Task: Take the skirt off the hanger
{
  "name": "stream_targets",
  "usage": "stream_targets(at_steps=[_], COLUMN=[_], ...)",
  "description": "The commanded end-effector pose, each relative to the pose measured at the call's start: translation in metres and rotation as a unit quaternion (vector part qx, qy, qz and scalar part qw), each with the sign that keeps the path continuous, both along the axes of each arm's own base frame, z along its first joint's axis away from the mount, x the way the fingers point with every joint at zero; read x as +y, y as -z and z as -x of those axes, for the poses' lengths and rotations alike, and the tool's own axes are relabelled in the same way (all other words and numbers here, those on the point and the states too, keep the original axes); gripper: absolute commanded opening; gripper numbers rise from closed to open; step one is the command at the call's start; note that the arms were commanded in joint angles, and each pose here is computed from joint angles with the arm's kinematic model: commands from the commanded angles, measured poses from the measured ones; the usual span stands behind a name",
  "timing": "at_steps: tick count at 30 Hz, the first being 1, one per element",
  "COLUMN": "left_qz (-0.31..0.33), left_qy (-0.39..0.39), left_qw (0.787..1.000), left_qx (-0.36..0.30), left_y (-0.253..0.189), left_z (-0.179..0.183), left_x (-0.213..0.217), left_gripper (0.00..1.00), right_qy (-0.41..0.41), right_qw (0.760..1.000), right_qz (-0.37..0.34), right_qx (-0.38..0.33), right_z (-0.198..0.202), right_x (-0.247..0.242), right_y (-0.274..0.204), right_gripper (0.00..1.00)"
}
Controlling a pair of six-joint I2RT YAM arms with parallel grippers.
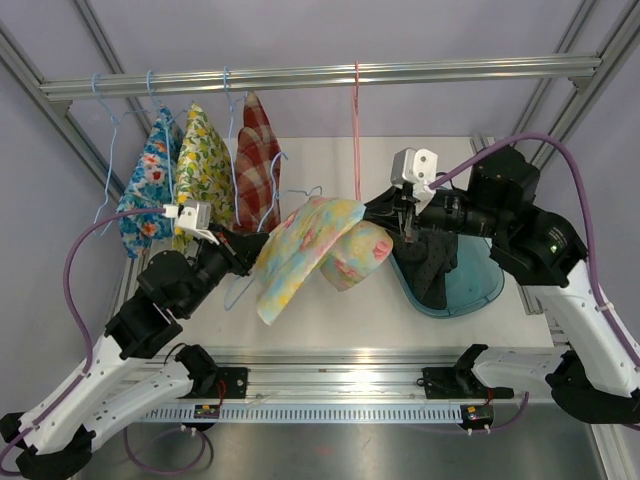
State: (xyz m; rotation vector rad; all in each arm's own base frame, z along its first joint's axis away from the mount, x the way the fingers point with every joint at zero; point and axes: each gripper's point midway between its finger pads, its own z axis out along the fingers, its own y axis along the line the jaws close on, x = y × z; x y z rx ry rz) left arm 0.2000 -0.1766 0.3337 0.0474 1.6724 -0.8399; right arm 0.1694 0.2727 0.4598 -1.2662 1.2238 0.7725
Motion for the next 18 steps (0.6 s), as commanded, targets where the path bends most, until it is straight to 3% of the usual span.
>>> stream_targets(at_steps=[1,18], left_qz=[0.010,-0.045], left_qy=[0.007,-0.012], left_qw=[0.999,0.998], left_qx=[-0.039,-0.034], left_y=[-0.028,-0.006], left_z=[0.001,-0.015], left_x=[-0.001,-0.002], left_gripper=[0.00,0.00], right_qy=[0.023,-0.001], right_qw=[0.996,0.988], right_qz=[-0.066,-0.143], right_qx=[-0.059,-0.065], right_z=[0.010,0.041], right_x=[-0.021,-0.037], right_y=[-0.059,-0.137], right_gripper=[0.00,0.00])
